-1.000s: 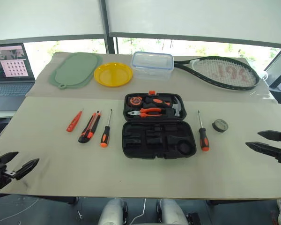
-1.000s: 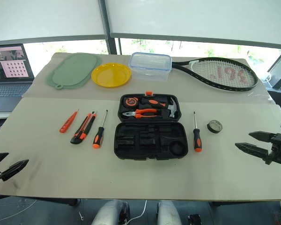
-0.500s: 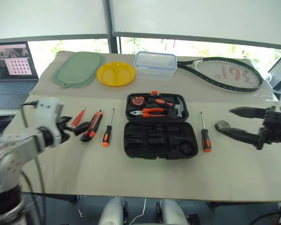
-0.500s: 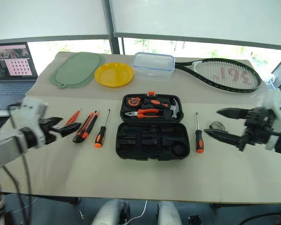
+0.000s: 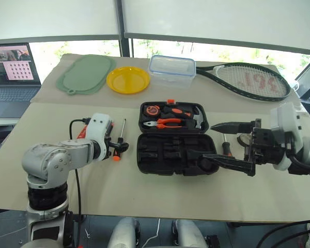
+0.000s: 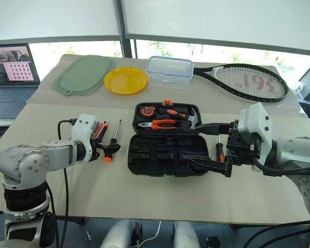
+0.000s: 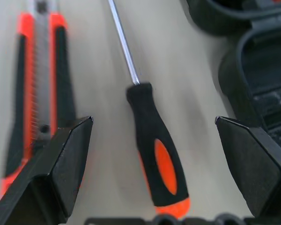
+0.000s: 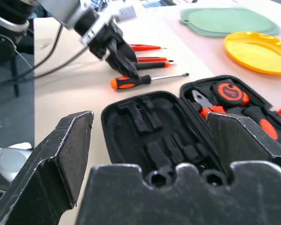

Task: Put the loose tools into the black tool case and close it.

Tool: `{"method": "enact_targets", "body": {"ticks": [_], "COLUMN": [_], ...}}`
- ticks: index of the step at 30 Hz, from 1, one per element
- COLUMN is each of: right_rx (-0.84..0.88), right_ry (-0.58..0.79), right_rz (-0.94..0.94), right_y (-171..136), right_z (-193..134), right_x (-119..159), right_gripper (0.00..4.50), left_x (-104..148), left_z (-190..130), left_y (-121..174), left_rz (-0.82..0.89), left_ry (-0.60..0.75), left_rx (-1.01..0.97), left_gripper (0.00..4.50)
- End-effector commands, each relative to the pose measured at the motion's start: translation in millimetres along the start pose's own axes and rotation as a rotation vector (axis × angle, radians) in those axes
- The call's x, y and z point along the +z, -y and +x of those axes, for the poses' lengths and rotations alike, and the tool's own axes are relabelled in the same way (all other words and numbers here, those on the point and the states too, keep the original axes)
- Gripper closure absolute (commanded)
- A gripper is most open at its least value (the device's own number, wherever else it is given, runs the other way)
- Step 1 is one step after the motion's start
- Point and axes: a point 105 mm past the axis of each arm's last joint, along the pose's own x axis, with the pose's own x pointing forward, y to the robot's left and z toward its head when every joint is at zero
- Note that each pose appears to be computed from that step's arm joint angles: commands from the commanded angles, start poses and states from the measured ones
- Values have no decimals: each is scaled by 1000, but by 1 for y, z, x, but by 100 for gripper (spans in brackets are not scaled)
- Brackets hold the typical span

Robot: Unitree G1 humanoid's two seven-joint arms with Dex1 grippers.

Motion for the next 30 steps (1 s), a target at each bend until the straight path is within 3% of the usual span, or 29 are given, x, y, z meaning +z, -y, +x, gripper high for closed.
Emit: {"method": "enact_targets", "body": {"ticks": [1,4,9,10,15,19,23,30], "right_rx": [20,39,39,37,24,4,-30,-110], "right_ry": [49,55,55,55,55,40,16,-29], "right_rz": [-50,-59,-64,-65,-67,-59,-28,-5], "right_y": [-7,-12,-15,-15,-15,-13,-12,-11], "right_z": [4,8,9,10,8,5,1,-7], "right_x": [13,15,14,14,14,10,1,-10], "right_gripper": [0,0,0,0,0,0,0,0], "left_x": [-10,-15,-14,-12,5,44,79,109], "left_z": [9,16,20,21,17,8,-3,-13], "left_y": [3,5,4,3,-5,3,15,1], "left_rz": [-5,-10,-47,-66,-156,-113,50,342], "left_ry": [-39,-59,-53,-46,16,168,287,436], "left_rx": [-1,-8,-17,-16,5,-21,-56,-170], "left_gripper": [52,150,349,366,367,367,367,367]}}
